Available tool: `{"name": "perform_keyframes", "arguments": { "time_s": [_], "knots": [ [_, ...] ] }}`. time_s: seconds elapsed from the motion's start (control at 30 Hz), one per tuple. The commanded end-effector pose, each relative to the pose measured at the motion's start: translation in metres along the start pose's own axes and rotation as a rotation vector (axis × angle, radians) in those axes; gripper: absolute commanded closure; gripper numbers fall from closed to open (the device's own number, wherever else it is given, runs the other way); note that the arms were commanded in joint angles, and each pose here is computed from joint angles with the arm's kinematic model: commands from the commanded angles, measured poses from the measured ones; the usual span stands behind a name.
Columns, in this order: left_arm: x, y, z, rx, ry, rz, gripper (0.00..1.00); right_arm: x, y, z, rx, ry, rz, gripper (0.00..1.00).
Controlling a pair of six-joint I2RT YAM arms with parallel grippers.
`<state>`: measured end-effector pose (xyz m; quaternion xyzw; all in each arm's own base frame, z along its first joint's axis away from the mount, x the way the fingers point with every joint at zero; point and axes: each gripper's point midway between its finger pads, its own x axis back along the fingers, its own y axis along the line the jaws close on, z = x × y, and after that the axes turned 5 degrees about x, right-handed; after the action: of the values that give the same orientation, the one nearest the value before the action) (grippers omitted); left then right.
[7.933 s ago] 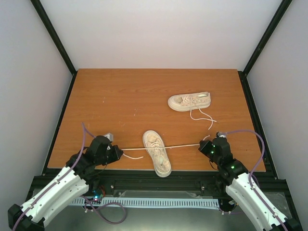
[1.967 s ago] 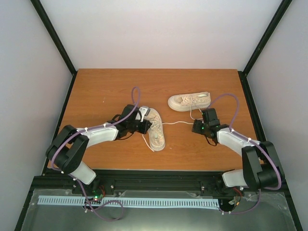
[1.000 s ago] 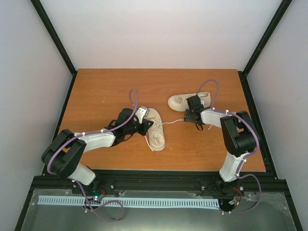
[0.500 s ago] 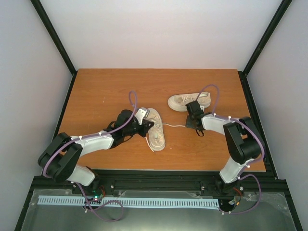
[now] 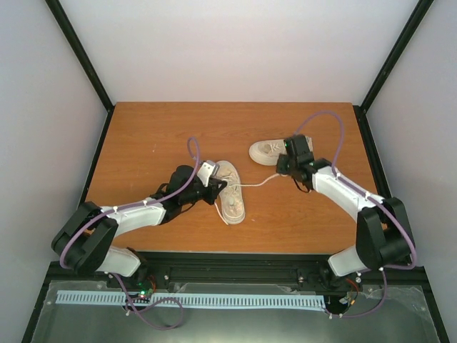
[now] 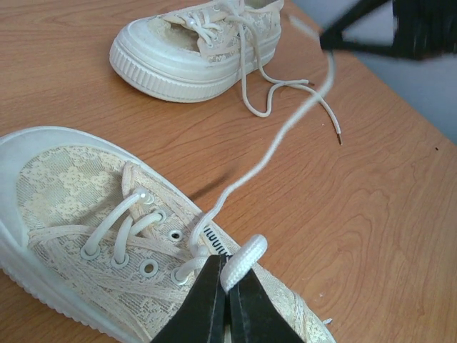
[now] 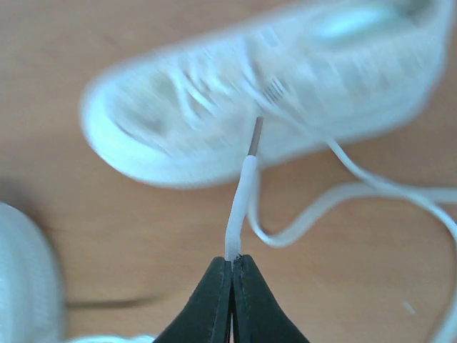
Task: Tie the shoes
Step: Wrap the shoelace around the shoelace.
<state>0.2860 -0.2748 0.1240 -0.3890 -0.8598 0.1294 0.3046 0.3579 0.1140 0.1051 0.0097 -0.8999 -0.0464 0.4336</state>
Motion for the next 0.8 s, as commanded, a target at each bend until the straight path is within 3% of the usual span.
{"name": "perform_keyframes", "arguments": {
  "time_s": [0.0,0.2,0.3,0.4,0.47,0.63,0.77],
  "knots": [
    [0.002,-0.010,-0.014,-0.054,-0.059,0.027,0.99,0.010,0.060,-0.061,0.049,-0.089,-0.192,0.97],
    [0.004,-0.008,-0.014,-0.075,-0.066,0.013,0.99,0.035,0.189,-0.101,0.158,-0.122,-0.481,0.97],
    [0.005,-0.008,-0.013,-0.079,-0.070,0.015,0.99,0.051,0.227,-0.100,0.169,-0.109,-0.600,0.94],
    [0.004,-0.006,-0.011,-0.077,-0.067,0.012,0.99,0.048,0.227,-0.084,0.173,-0.067,-0.623,0.48],
    [0.003,-0.007,-0.011,-0.073,-0.063,0.016,0.99,0.041,0.209,-0.074,0.161,-0.063,-0.572,0.35],
    [0.000,-0.008,-0.010,-0.067,-0.058,0.030,0.99,0.045,0.168,-0.050,0.180,-0.098,-0.594,0.33],
    [-0.001,-0.009,-0.010,-0.069,-0.053,0.036,0.99,0.065,0.180,-0.009,0.345,-0.091,-0.808,0.37]
  ]
}}
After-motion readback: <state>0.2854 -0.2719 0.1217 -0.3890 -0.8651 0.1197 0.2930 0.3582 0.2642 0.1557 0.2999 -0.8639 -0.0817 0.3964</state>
